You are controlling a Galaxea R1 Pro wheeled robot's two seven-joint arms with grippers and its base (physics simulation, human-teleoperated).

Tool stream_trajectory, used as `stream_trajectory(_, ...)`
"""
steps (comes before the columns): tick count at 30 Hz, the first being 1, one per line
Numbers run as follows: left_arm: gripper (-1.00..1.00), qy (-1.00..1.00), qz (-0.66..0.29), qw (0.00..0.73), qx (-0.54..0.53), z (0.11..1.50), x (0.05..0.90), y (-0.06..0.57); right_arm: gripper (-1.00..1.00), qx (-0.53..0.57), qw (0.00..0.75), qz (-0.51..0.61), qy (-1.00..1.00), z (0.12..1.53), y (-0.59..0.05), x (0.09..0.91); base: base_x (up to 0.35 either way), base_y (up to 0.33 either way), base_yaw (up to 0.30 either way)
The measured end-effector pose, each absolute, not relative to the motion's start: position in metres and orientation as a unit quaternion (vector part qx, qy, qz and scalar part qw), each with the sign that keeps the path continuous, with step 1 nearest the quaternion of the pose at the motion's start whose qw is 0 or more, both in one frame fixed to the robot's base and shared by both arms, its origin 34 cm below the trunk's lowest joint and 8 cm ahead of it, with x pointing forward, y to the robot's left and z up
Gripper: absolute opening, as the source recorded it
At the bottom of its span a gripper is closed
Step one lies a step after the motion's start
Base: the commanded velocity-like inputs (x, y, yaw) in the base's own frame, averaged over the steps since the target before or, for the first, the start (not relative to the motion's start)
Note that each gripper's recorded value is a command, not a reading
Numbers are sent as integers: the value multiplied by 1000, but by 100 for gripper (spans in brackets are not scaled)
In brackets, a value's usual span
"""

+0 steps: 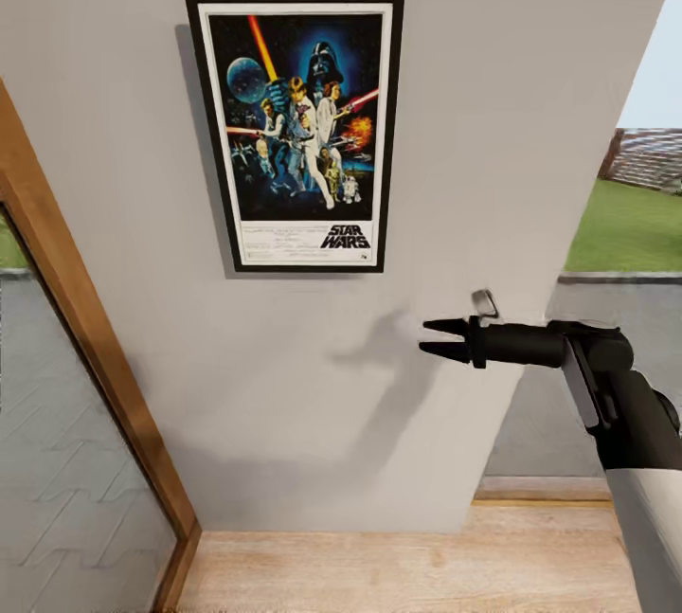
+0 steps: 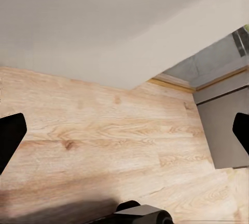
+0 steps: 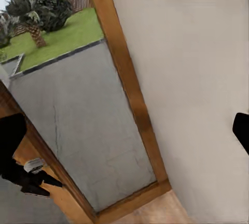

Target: Pick up the poster from the kitchen countertop and hang it on one of the wall nails in the kitchen.

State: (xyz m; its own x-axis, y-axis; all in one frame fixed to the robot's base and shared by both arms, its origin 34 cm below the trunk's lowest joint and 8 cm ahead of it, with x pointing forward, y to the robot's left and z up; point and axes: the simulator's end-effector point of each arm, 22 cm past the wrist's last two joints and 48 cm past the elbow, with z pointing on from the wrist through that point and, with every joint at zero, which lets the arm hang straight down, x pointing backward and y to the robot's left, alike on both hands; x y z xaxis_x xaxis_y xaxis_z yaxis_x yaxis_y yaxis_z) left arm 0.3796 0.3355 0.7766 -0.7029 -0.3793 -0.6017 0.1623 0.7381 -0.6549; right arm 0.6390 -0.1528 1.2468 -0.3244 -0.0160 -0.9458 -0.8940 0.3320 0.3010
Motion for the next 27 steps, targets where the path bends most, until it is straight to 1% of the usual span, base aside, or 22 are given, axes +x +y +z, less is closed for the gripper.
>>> stream_trajectory(1, 100, 852, -356, 379, -65, 776, 379, 335, 100, -324, 518, 462, 643, 1225, -188, 626, -10, 2, 0)
stream_trajectory(2, 100, 852, -356, 378, -66, 775, 379, 334, 100, -285, 475, 479, 681, 1142, -196, 588, -8, 1, 0)
stream_trajectory(5, 100, 854, -354, 376, -67, 774, 379, 334, 100, -276, 452, 481, 699, 1075, -199, 544, -4, 1, 0)
stream_trajectory(11, 100, 865, -331, 369, -83, 758, 381, 326, 100, -232, 412, 491, 732, 986, -212, 492, -1, 0, 0)
stream_trajectory(16, 100, 879, -290, 363, -110, 737, 387, 318, 100, -191, 392, 490, 755, 928, -228, 458, 0, 0, 0)
stream_trajectory(21, 100, 885, -254, 369, -125, 727, 402, 312, 100, -123, 352, 484, 792, 853, -242, 406, 0, 0, 0)
stream_trajectory(23, 100, 886, -250, 368, -129, 724, 404, 307, 100, -100, 341, 470, 808, 831, -247, 393, 0, 0, 0)
stream_trajectory(25, 100, 894, -221, 362, -146, 713, 404, 305, 100, -57, 322, 407, 853, 781, -266, 367, 0, 0, 0)
stream_trajectory(27, 100, 898, -203, 359, -154, 708, 404, 309, 100, -36, 305, 368, 878, 756, -277, 355, 0, 0, 0)
